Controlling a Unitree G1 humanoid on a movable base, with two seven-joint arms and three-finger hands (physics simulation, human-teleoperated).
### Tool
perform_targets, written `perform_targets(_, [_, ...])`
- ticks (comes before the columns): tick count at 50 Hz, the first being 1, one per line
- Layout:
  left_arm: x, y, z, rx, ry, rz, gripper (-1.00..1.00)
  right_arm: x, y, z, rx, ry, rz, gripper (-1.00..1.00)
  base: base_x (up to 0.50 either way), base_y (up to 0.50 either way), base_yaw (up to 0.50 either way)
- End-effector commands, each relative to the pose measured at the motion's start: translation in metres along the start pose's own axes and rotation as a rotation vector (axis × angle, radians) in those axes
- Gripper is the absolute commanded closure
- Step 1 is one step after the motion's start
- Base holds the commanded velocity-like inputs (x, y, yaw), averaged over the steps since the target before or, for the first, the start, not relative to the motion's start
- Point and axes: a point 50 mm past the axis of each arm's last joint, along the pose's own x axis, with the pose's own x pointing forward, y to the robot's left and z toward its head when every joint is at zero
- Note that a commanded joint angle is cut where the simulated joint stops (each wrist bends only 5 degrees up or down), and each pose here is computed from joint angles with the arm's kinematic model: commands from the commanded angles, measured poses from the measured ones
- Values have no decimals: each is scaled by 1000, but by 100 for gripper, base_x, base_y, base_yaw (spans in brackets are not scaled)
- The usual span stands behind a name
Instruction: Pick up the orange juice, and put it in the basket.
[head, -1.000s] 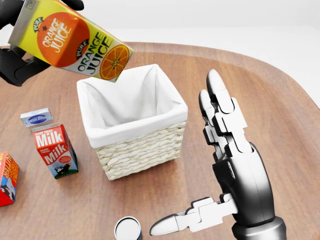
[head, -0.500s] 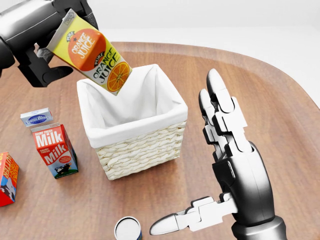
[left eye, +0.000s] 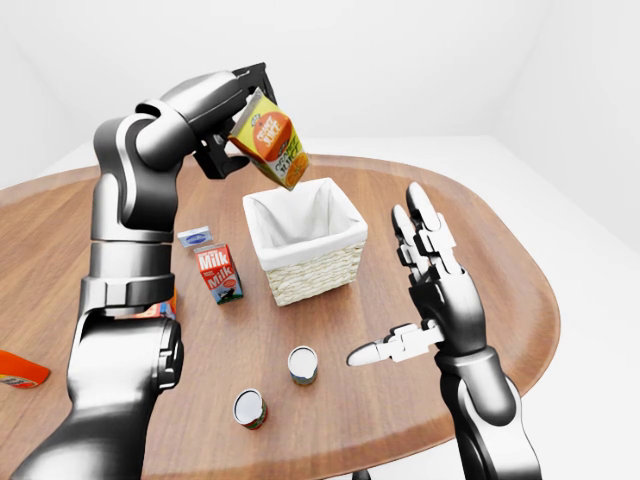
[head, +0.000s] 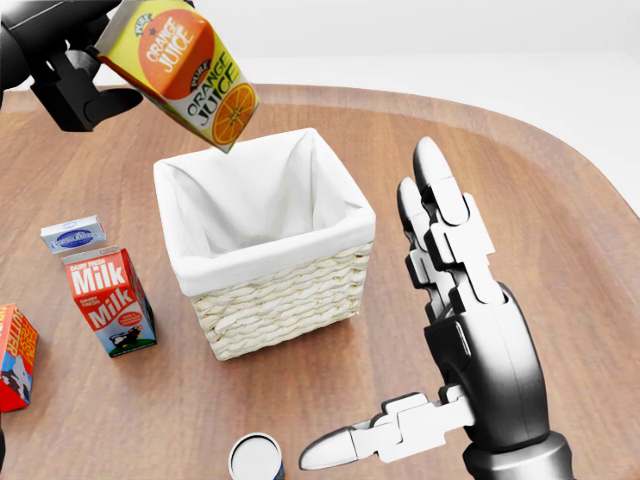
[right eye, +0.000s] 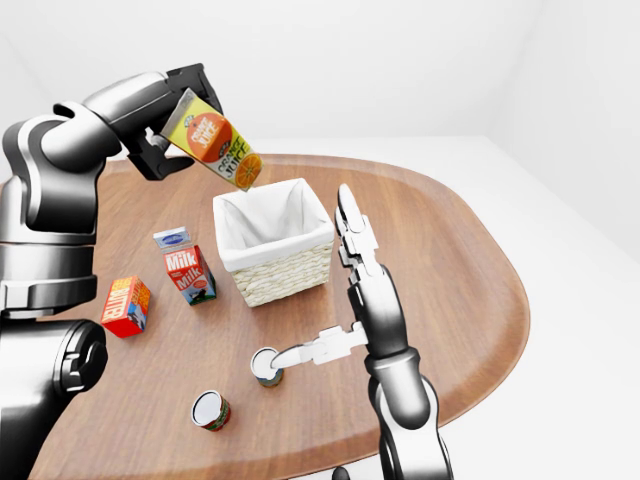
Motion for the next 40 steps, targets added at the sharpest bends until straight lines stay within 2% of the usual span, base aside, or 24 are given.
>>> perform_targets(1, [1,10,1,29,22,79,100,-1,0,-1,3,4,1,-100,0,0,0])
perform_targets(10, [8,-7,-13,41,96,33,100,-1,1,0,4,1,3,-100,0,0,0])
perform_targets(17, [16,-14,-13,49,116,18,100,0,0,2,1,-8,3,-100,0,0,0])
perform_targets(31, [37,-29,-7,63,142,33,100,0,1,1,1,-5,6,-100,0,0,0])
perform_targets(40, [46,-37,-12,136,197,61,100,0,1,0,3,-1,6,-100,0,0,0])
